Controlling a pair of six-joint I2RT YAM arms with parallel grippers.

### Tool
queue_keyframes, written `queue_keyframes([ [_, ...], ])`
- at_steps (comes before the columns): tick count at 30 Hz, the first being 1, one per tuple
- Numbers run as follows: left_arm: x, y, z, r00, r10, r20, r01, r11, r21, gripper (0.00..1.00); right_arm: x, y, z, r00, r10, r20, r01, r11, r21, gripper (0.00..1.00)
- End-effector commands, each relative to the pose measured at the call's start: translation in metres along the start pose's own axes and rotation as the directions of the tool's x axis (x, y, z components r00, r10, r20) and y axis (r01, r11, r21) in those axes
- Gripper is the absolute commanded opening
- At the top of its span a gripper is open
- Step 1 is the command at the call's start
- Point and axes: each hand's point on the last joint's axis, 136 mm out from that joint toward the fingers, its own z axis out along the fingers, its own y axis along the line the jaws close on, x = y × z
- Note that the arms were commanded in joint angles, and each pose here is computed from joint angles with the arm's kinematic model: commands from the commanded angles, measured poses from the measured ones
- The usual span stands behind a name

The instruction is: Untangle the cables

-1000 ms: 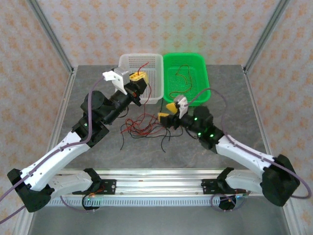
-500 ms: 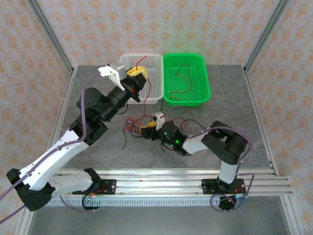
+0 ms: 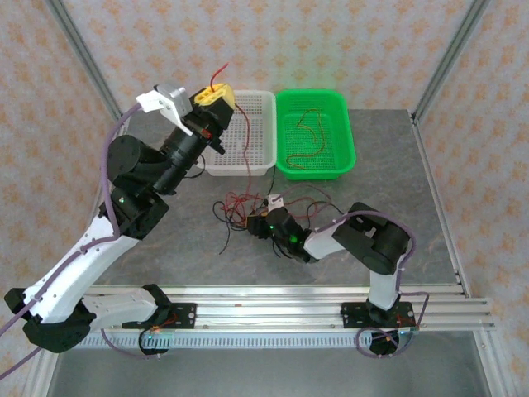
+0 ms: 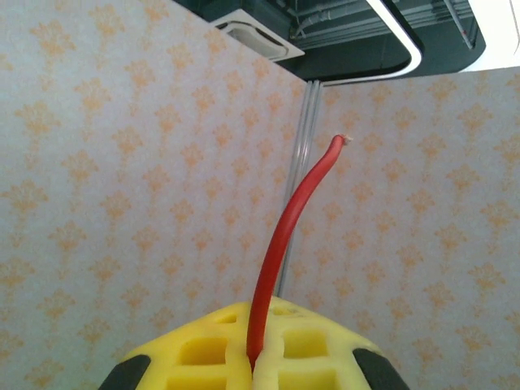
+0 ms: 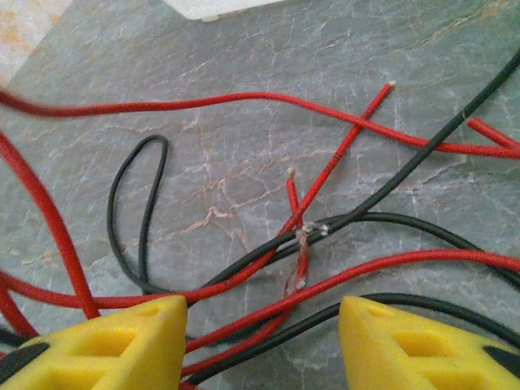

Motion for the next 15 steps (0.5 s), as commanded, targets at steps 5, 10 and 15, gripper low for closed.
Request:
queue_keyframes([
  [5,-0.038,-0.004,-0.003,0.997,0.032,0.068,-0.031,0.999,-0.013,0.00,0.054,-0.053,0.000,0.985,0.022,-0.172,0.016,0.976,0.219,0.51],
  [10,-0.054,0.001,-0.001,0.993,0.084,0.087,-0.078,0.995,-0.063,0.00,0.070,-0.069,-0.011,0.975,0.032,-0.218,0.027,0.964,0.264,0.51],
  [15,-0.074,0.004,0.006,0.982,0.144,0.120,-0.131,0.986,-0.107,0.00,0.078,-0.077,-0.023,0.971,0.043,-0.237,0.027,0.959,0.282,0.51],
])
